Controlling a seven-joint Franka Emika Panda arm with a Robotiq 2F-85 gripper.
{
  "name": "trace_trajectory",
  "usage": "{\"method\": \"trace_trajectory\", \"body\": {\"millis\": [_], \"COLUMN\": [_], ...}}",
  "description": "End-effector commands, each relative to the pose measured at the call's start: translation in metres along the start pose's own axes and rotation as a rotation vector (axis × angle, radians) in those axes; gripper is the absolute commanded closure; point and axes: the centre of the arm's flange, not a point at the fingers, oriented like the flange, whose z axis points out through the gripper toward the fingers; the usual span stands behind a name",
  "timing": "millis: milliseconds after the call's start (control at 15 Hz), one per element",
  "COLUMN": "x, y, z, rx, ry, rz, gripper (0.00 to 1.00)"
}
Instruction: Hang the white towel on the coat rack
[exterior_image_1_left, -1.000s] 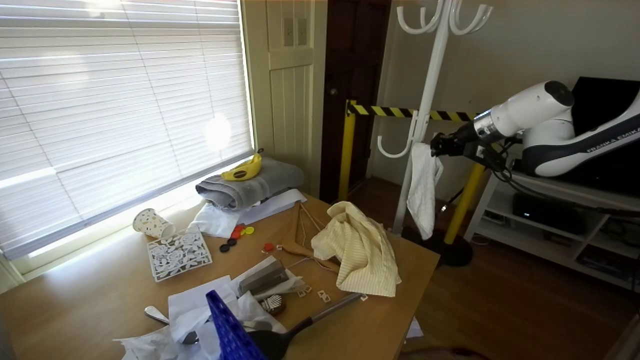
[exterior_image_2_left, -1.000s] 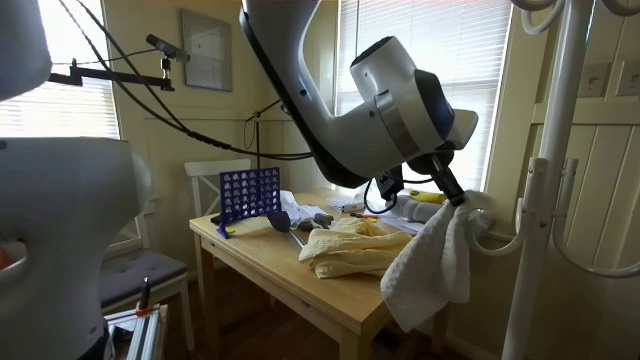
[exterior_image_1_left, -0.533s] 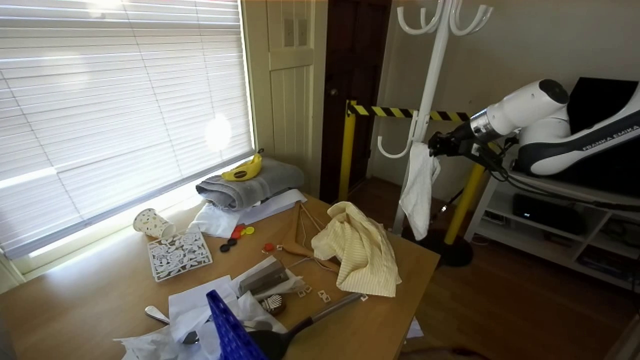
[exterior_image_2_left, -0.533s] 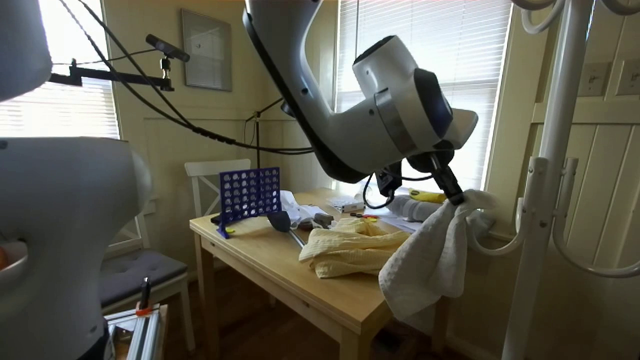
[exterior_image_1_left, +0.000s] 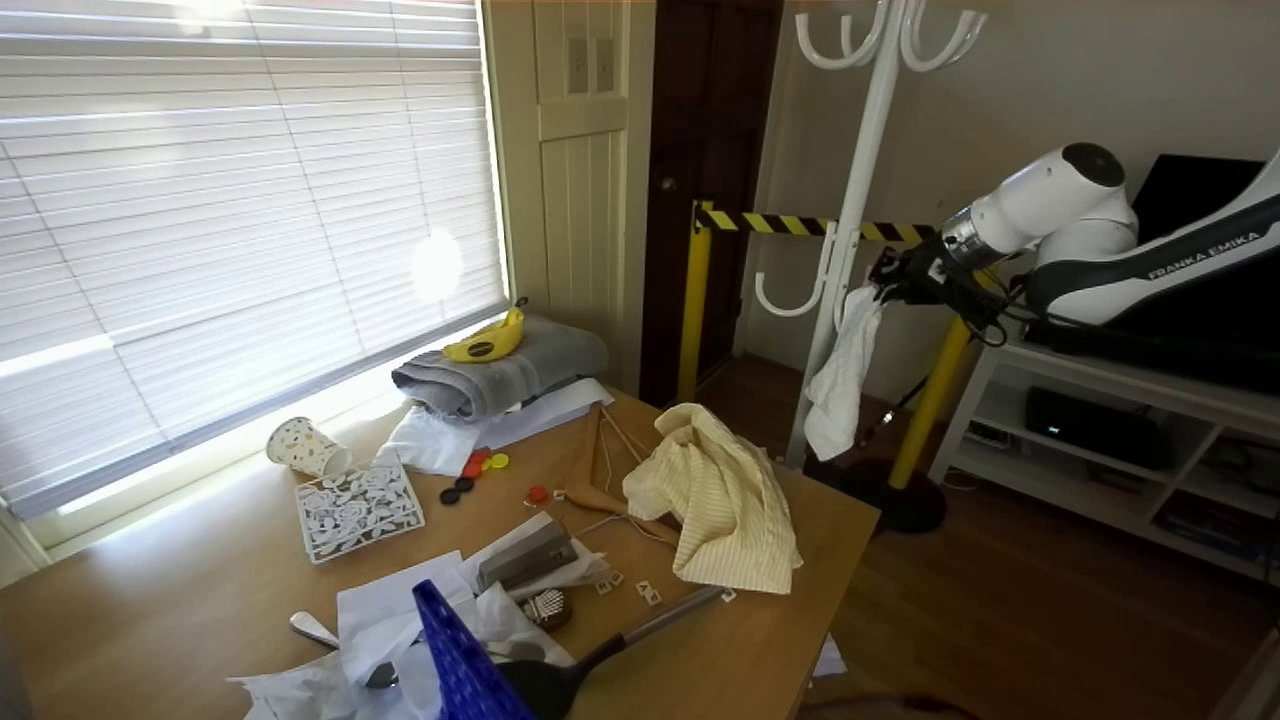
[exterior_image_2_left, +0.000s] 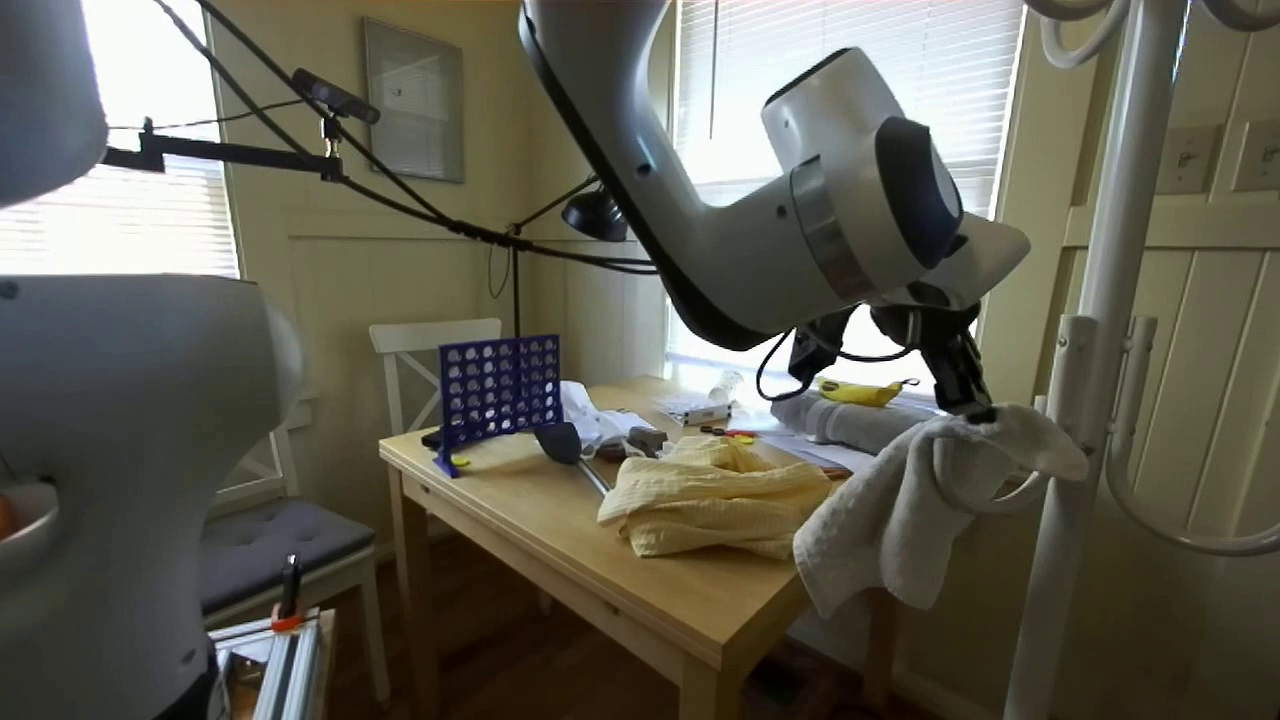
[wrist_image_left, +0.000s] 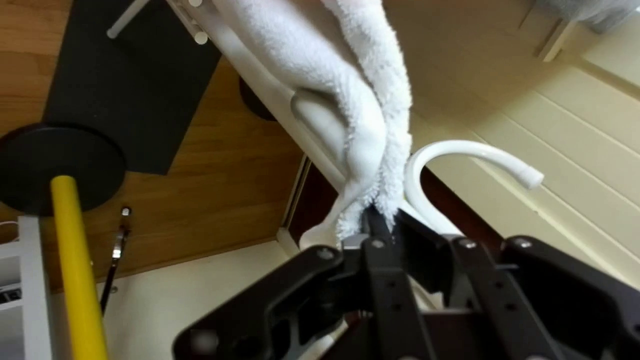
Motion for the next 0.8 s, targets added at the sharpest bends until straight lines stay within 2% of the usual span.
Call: {"method": "trace_trajectory", "body": {"millis": [0, 467, 600, 733], "x": [0.020, 0.032, 0.029, 0.025], "y": [0.026, 0.094, 0.097, 0.091], "z": [0.014, 0.033, 0.039, 0.042], "rx": [-0.054, -0.238, -0.279, -0.290], "ry": [0.013, 0.049, 0.048, 0.036], "rz": [0.188, 0.485, 0.529, 0.524], "gripper": [0.98, 0.98, 0.98, 0.98]}}
